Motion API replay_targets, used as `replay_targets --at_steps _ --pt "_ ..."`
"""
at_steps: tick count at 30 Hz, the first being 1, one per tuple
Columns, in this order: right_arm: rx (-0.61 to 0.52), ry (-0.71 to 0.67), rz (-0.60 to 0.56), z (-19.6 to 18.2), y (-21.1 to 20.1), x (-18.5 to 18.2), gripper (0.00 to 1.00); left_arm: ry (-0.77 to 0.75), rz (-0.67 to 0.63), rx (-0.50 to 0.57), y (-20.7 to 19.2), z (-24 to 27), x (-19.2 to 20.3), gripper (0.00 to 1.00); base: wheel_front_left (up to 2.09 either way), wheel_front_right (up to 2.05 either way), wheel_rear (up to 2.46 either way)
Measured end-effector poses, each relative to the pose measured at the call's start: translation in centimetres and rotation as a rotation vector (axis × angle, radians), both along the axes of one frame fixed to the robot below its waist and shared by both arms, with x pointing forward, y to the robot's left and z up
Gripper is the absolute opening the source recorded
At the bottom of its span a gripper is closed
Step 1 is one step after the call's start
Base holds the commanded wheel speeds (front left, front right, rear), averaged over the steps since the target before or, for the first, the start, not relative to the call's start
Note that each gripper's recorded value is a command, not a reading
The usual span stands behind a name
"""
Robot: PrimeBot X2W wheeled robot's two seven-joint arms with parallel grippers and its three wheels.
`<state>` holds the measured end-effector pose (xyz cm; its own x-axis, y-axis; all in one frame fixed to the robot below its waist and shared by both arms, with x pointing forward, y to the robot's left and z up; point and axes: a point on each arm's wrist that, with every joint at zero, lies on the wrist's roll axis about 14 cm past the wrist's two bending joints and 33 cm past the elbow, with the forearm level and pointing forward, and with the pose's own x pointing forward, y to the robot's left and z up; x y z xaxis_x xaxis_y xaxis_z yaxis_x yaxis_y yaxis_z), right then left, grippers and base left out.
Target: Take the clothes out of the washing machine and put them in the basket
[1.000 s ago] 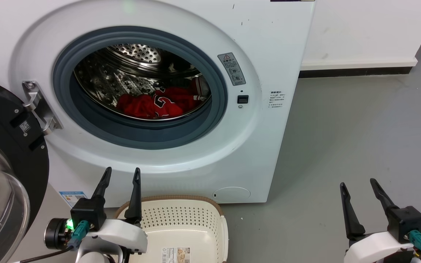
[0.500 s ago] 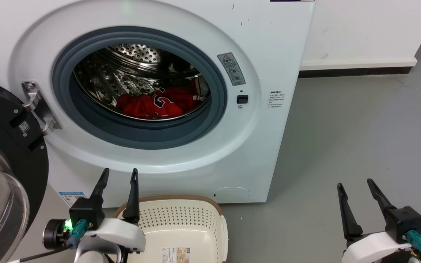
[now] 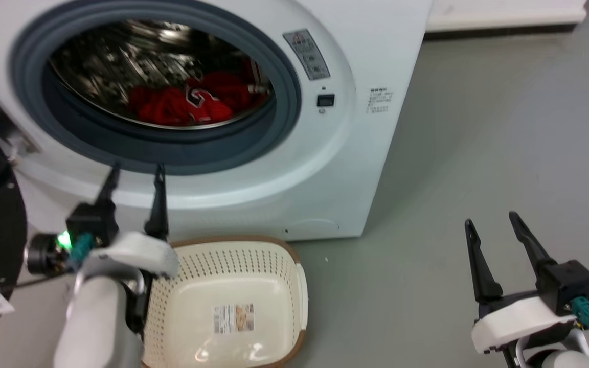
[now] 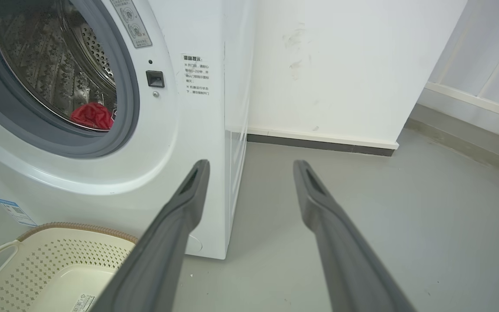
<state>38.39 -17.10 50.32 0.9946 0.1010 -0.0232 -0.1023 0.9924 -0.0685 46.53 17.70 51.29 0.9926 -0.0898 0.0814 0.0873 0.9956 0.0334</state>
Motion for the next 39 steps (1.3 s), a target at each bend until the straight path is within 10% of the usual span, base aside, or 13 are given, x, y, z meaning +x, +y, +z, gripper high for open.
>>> replay_targets --at_steps 39 --pt "0.115 0.265 -0.179 -12.4 -5.2 1.9 1.0 0.473 -0.171 0.525 -2.0 -13.2 26.8 1.0 0.0 0.0 0.0"
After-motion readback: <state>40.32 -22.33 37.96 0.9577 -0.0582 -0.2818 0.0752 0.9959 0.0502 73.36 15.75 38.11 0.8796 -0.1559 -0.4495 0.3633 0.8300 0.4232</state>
